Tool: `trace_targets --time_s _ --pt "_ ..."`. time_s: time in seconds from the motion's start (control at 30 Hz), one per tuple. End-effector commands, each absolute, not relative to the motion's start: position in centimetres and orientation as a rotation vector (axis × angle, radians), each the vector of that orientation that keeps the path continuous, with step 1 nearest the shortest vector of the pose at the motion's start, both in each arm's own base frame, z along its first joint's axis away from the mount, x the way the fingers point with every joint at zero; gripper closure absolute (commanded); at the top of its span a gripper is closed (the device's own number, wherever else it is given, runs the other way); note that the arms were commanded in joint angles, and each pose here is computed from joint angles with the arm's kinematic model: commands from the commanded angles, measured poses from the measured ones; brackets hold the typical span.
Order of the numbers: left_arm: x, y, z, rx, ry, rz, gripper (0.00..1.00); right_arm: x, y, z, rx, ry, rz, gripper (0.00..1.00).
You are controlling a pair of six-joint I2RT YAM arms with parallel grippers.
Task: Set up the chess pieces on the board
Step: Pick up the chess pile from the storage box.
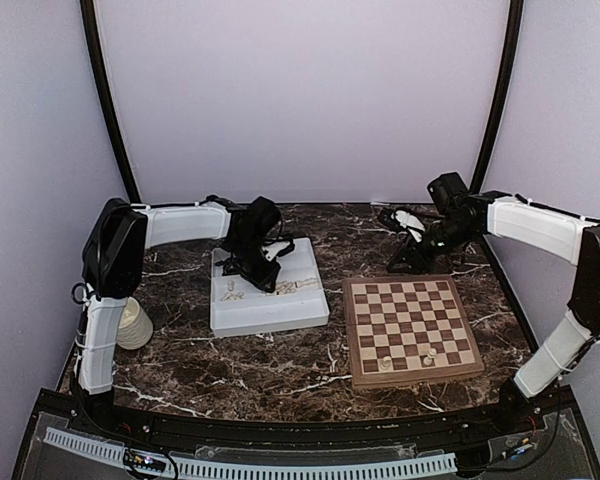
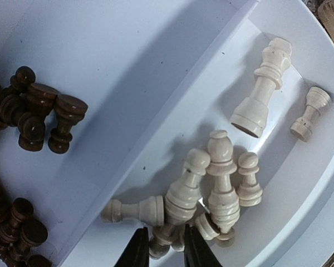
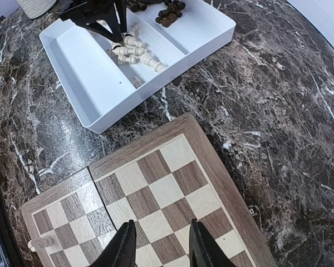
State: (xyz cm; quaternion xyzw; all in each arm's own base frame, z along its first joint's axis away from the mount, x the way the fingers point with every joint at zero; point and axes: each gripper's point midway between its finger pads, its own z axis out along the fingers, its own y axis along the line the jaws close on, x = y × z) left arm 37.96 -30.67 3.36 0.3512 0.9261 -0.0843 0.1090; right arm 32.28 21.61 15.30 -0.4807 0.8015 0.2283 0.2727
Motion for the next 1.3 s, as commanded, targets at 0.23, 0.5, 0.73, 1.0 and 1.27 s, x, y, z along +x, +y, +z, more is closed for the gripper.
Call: trace_targets --time_s 0.23,0.5,0.73,1.0,1.27 --pt "34.7 -27.5 0.6 1.083 2.843 0.003 0.72 32.2 25.4 17.1 -1.392 2.08 0.639 0.66" --pt "35.1 -28.3 2.1 1.045 2.813 -0.066 0.88 32.1 27.5 17.7 -1.398 2.059 0.715 0.66" --pt "35.0 -29.0 5.9 1.032 2.711 -0.237 0.97 34.2 30.6 19.3 -1.232 2.072 0.934 0.65" --pt "35.1 -30.3 10.3 1.042 2.453 -0.41 1.0 36.5 34.9 19.5 -1.042 2.131 1.216 0.59" --pt "34.5 -32.0 13.0 1.067 2.26 -0.559 1.0 35.4 40.0 18.5 -1.012 2.188 1.491 0.51"
